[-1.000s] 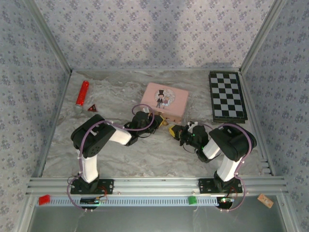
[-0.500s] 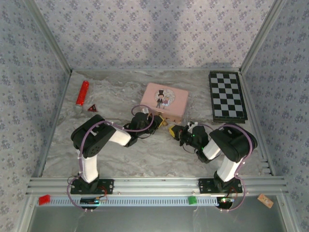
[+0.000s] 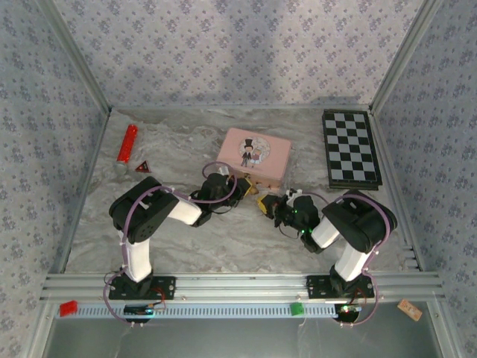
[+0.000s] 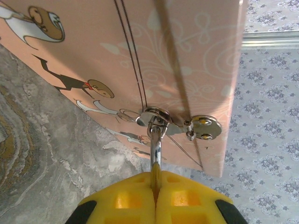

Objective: Unlock the padlock with the key

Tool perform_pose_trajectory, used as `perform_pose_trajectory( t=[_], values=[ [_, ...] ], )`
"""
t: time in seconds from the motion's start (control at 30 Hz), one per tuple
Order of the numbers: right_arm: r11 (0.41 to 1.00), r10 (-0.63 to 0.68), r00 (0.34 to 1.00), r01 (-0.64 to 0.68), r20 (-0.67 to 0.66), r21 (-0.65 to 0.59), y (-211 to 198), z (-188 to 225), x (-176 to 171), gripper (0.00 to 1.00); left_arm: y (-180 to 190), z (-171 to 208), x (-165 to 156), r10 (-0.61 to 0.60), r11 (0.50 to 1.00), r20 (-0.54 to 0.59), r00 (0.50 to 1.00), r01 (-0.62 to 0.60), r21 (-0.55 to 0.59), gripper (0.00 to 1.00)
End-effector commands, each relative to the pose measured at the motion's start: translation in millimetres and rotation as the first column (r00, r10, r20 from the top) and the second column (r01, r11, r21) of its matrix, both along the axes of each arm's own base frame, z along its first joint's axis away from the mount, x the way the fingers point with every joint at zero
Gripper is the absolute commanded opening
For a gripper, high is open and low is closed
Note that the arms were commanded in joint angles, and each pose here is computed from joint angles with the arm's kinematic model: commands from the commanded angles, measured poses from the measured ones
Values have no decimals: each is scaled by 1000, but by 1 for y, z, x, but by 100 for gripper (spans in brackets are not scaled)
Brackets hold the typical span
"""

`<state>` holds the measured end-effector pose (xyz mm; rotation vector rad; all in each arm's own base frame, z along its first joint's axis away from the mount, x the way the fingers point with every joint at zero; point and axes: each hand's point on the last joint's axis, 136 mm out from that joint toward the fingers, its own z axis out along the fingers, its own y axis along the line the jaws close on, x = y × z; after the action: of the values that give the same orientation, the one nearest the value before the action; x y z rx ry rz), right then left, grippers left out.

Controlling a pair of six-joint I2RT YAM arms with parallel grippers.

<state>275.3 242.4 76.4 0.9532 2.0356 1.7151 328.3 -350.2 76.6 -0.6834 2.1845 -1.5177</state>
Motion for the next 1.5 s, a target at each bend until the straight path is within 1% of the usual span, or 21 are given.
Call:
perform_pose_trajectory(
  t=[0.0, 0.23, 0.7, 1.47],
  values=[
    [999, -25, 1000, 26, 17, -20, -3, 1, 4, 0, 0, 8, 0, -14, 1000, 36, 999, 15, -11, 0],
    [998, -53, 998, 52, -20, -42, -11, -10, 0, 0, 1, 10, -1, -14, 1000, 41, 999, 14, -7, 0],
    [998, -56, 998, 56, 1, -22, -11, -1, 7, 0, 5, 6, -3, -5, 1000, 31, 999, 6, -5, 0],
    [999, -44, 999, 44, -9, -23, -6, -3, 10, 0, -1, 12, -2, -17, 1000, 33, 999, 18, -24, 0]
  ],
)
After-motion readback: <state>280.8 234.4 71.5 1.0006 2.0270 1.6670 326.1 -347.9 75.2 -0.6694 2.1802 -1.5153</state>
